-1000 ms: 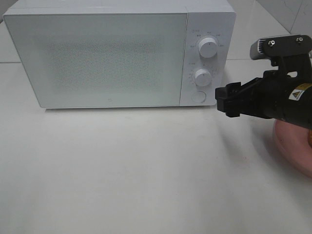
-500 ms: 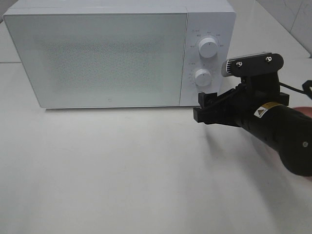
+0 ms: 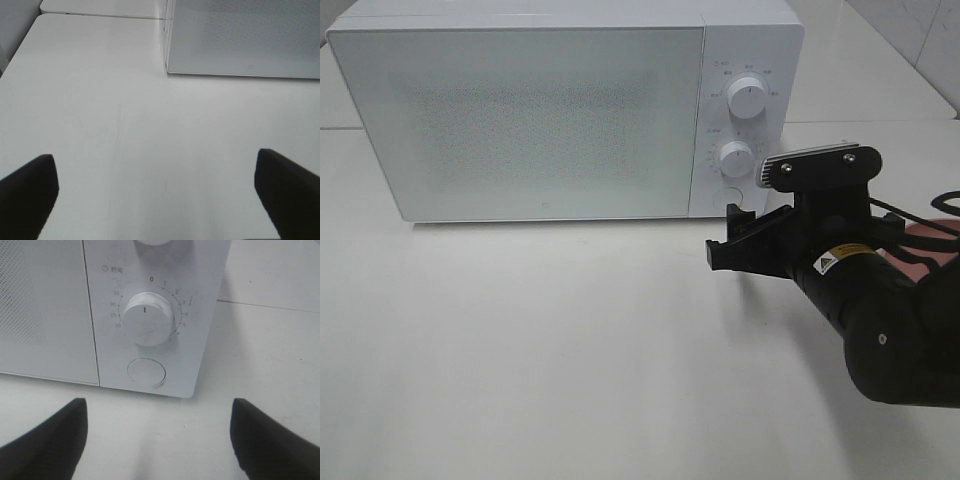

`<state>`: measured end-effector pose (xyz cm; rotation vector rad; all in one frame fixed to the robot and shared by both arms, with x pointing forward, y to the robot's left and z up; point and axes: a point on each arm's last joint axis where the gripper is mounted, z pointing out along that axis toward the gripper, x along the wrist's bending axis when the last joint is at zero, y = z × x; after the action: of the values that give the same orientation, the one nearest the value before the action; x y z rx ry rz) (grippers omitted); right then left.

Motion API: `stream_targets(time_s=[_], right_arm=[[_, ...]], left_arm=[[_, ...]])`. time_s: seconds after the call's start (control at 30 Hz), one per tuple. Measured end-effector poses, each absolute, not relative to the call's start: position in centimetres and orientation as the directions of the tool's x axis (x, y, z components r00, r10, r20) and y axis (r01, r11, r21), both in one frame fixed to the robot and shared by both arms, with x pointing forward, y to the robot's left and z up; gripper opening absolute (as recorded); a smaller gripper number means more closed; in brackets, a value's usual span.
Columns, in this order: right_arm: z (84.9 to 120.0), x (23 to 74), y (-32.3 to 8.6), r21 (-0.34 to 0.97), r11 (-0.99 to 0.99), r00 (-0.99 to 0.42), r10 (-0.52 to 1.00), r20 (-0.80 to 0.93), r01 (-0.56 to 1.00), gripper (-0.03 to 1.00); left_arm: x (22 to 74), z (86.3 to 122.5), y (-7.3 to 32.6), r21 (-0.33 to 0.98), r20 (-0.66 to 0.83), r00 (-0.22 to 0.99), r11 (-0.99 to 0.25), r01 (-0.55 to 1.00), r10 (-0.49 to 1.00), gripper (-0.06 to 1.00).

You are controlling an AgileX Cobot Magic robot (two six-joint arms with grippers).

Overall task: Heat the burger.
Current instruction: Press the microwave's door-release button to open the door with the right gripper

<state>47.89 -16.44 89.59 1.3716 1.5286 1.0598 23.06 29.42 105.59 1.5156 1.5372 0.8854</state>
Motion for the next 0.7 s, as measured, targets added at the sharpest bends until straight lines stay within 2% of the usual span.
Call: stream_targets(time_s=[0.3,0.37,0.4,0.43,0.47,0.53,0.57,0.63,0.67,0.7], right_arm=[[89.63,47.89,-16.43,0.945,-0.056,-0.048,0.996,0.075,0.322,0.75],[89.64,47.89,-16.43,0.930,-0.171,-0.011,0.983,0.184,0.324,0.72],[89.64,47.89,-16.43,0.930,-0.171,-0.011,0.983,0.184,0.324,0.72],[89.64,47.89,-16.43,0.906,-0.272,0.023,0.960,0.280,0.324,0.70],[89.64,47.89,-16.43,0.906,-0.272,0.023,0.960,0.280,0.324,0.70],[89.64,47.89,-16.44,0.848,-0.427,0.077,0.902,0.426,0.315,0.64],[89.64,47.89,-16.44,0.848,-0.427,0.077,0.902,0.426,0.315,0.64],[89.64,47.88,-16.41,0.757,-0.582,0.132,0.810,0.571,0.297,0.57],[89.64,47.88,-16.41,0.757,-0.582,0.132,0.810,0.571,0.297,0.57],[89.63,47.87,-16.41,0.684,-0.673,0.166,0.736,0.656,0.280,0.52]], left_arm=[[23.06,105.59,29.42,0.892,-0.060,0.023,0.043,0.449,0.998,0.99],[23.06,105.59,29.42,0.892,-0.060,0.023,0.043,0.449,0.998,0.99],[23.06,105.59,29.42,0.892,-0.060,0.023,0.043,0.449,0.998,0.99],[23.06,105.59,29.42,0.892,-0.060,0.023,0.043,0.449,0.998,0.99],[23.06,105.59,29.42,0.892,-0.060,0.023,0.043,0.449,0.998,0.99],[23.06,105.59,29.42,0.892,-0.060,0.023,0.043,0.449,0.998,0.99],[23.06,105.59,29.42,0.892,-0.060,0.023,0.043,0.449,0.998,0.99],[23.06,105.59,29.42,0.892,-0.060,0.023,0.043,0.449,0.998,0.99],[23.06,105.59,29.42,0.892,-0.060,0.023,0.043,0.449,0.998,0.99],[23.06,105.59,29.42,0.892,-0.060,0.023,0.043,0.449,0.998,0.99]])
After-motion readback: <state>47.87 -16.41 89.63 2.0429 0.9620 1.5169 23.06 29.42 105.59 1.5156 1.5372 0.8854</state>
